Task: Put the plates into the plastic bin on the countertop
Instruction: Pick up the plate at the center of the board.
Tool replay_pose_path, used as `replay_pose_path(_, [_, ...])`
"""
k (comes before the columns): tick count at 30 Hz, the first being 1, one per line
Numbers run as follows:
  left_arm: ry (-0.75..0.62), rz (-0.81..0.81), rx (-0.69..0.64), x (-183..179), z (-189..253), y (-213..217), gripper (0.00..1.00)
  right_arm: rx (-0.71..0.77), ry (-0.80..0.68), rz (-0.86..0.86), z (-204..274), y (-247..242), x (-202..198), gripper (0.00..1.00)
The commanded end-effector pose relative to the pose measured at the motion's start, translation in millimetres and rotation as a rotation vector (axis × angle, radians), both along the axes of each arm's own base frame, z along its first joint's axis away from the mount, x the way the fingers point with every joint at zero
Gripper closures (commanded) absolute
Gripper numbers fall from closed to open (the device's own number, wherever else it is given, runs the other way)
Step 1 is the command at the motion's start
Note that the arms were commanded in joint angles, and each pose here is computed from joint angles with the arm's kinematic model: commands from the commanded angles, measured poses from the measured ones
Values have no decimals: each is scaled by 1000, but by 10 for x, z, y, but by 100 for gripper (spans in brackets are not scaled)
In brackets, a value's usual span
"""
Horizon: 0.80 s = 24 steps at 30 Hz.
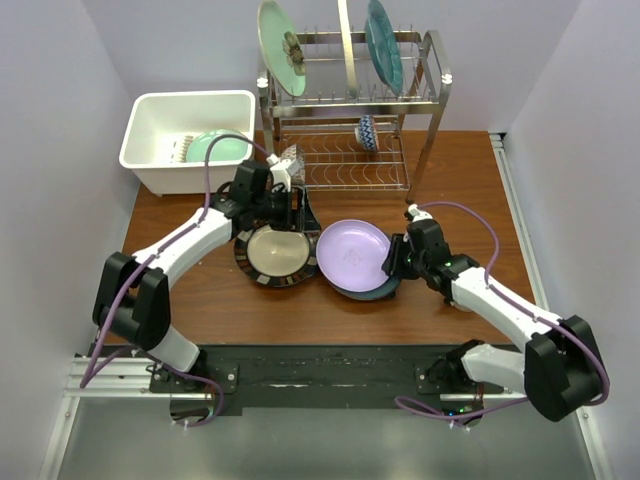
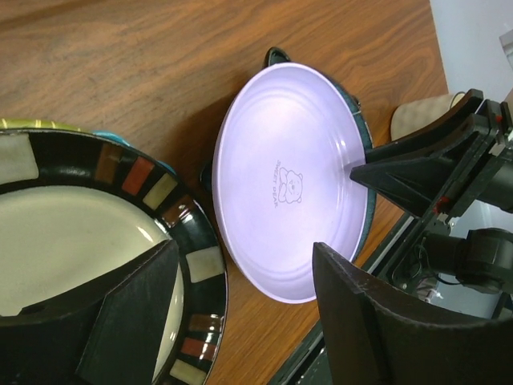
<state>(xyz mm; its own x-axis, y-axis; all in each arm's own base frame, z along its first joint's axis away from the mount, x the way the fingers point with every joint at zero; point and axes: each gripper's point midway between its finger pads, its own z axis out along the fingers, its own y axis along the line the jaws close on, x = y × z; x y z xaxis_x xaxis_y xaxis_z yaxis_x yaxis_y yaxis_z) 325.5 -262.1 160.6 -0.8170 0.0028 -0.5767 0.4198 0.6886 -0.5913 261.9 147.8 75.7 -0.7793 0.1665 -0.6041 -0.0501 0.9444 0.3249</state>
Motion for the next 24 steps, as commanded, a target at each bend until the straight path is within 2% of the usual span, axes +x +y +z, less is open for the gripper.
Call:
replay_pose_path(1, [12, -32, 33, -46, -107, 4, 28, 61, -27, 31, 40, 148, 73, 64])
replay_pose_path(8, [64, -48, 52, -89, -280, 6, 29, 72, -34, 38, 58, 183, 103, 64])
replay_pose_path(24, [156, -132, 47, -312, -544, -128, 40, 128, -39, 84, 63, 340, 159, 64])
